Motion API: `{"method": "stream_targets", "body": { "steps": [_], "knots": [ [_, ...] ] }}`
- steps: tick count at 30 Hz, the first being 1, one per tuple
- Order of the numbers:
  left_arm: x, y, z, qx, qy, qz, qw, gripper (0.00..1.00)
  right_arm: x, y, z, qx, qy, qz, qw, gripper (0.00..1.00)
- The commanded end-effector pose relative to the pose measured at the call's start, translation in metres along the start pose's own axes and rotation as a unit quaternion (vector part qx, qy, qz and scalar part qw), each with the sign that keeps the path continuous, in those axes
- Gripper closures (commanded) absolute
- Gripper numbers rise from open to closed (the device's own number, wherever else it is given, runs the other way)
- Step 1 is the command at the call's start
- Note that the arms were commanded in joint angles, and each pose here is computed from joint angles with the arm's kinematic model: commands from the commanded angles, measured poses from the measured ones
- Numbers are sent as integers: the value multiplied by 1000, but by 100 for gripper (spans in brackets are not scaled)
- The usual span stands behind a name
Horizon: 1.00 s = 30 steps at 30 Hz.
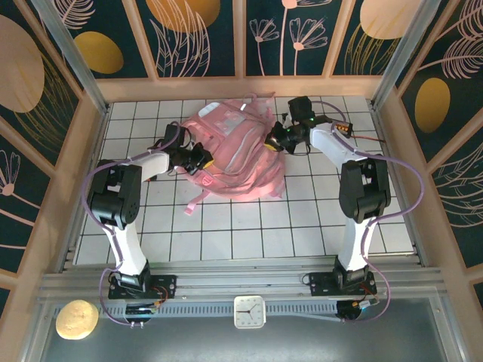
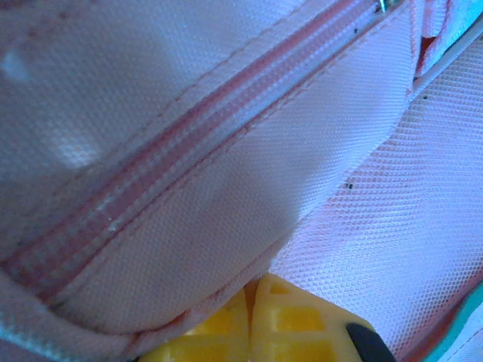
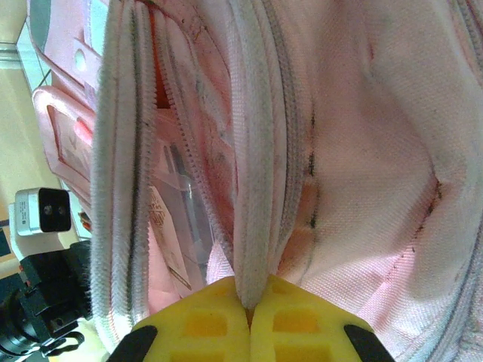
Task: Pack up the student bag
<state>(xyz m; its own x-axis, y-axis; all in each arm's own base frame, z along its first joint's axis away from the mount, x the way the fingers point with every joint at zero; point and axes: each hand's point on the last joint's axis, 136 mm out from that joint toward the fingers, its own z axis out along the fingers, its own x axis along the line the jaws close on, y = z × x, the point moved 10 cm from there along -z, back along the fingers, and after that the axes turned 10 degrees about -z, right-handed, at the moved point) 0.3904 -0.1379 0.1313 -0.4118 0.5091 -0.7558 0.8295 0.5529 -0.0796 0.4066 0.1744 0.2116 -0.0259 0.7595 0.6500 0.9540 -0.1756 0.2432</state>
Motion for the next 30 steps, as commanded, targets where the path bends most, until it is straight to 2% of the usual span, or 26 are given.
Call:
{"method": "stream_targets", "body": {
  "steps": [1, 3, 4, 10, 11, 12, 13, 16, 21, 22, 24, 26, 30],
  "knots": [
    [-11, -10, 6, 22, -45, 9, 999, 100, 13, -2, -15, -5, 27, -20, 999, 100],
    [-19, -11, 0, 18, -65, 6, 998, 100, 8, -1, -24, -6, 17, -18, 1000, 98],
    [-23, -11, -3, 16, -76, 2, 997, 100, 5, -1, -30, -11, 8, -17, 1000, 91],
    [-48, -14, -22, 8, -137, -20, 990, 100, 4, -15, -85, -62, -51, -31, 996, 37],
    [-50, -15, -25, 7, -146, -25, 989, 100, 8, -20, -93, -70, -59, -38, 995, 24],
    [-51, -15, -26, 8, -154, -32, 988, 100, 14, -25, -99, -78, -63, -45, 994, 4],
    [-51, -16, -27, 8, -159, -38, 987, 100, 21, -30, -103, -83, -65, -53, 993, 1],
    [-52, -16, -28, 6, -174, -57, 983, 100, 47, -50, -102, -78, -69, -71, 992, 1],
    [-55, -18, -23, 12, -177, -67, 982, 100, 71, -80, -60, -38, -85, -82, 992, 2],
    [-55, -19, -21, 12, -176, -66, 982, 100, 76, -88, -47, -28, -92, -91, 991, 11],
    [-54, -20, -19, 14, -174, -68, 982, 100, 81, -96, -26, -21, -108, -108, 988, 21],
    [-52, -22, -17, 16, -171, -71, 983, 100, 86, -103, -8, -33, -122, -124, 984, 37],
    [-49, -25, -17, 19, -166, -74, 983, 100, 101, -109, 14, -59, -98, -126, 985, 40]
  ]
}}
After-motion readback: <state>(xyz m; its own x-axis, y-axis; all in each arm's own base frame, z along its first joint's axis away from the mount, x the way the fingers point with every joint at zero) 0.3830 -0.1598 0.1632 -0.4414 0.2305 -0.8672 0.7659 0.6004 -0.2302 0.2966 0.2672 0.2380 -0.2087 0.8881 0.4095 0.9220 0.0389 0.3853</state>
